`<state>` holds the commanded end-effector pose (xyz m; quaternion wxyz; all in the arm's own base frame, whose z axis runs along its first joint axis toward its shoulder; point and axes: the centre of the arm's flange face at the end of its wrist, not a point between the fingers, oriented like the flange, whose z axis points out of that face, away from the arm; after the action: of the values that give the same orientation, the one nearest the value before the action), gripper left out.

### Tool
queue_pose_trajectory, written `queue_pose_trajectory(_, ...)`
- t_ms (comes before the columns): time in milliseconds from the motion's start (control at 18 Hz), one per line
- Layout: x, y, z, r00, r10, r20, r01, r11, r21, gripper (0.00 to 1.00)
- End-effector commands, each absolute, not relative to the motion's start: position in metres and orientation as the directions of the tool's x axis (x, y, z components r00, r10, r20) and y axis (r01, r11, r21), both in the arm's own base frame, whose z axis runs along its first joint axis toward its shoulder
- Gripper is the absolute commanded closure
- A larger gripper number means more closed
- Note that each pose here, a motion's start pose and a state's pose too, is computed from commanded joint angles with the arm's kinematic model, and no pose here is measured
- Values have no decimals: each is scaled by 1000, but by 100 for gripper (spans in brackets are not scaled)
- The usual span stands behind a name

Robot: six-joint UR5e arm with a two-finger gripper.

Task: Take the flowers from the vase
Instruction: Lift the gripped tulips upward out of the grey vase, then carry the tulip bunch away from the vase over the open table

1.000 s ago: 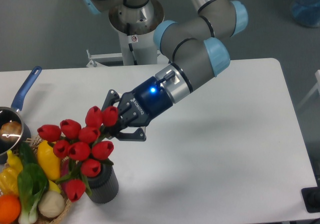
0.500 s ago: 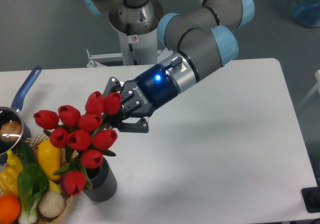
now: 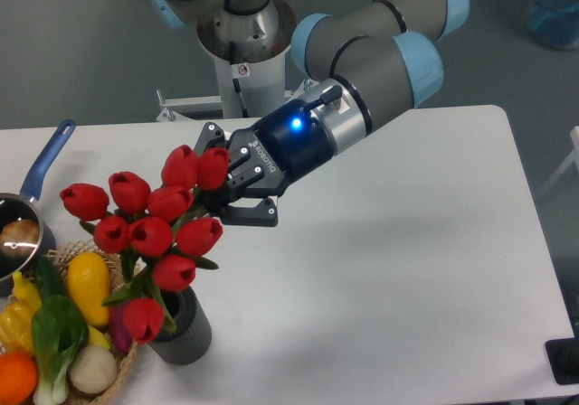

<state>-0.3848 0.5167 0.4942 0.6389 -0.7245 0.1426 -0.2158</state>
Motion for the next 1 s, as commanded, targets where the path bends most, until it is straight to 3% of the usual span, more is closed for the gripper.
queue_pose_trajectory(333,-428,483,484,917,-375,137,67,-194,-979,90)
queue_pose_trajectory(500,-443,465,483,969,-235,81,-11,-366,-930,90)
queue_pose_trajectory(611,-451,454,473,992,-126,3,-66,-536,-841,90)
queue_pose_trajectory(778,-460,447,460,996,-63,-55,-83,-655,-751,90)
queue_pose_trajectory(1000,-477,432,442,975,-123,-187,-216,-729,-649,90)
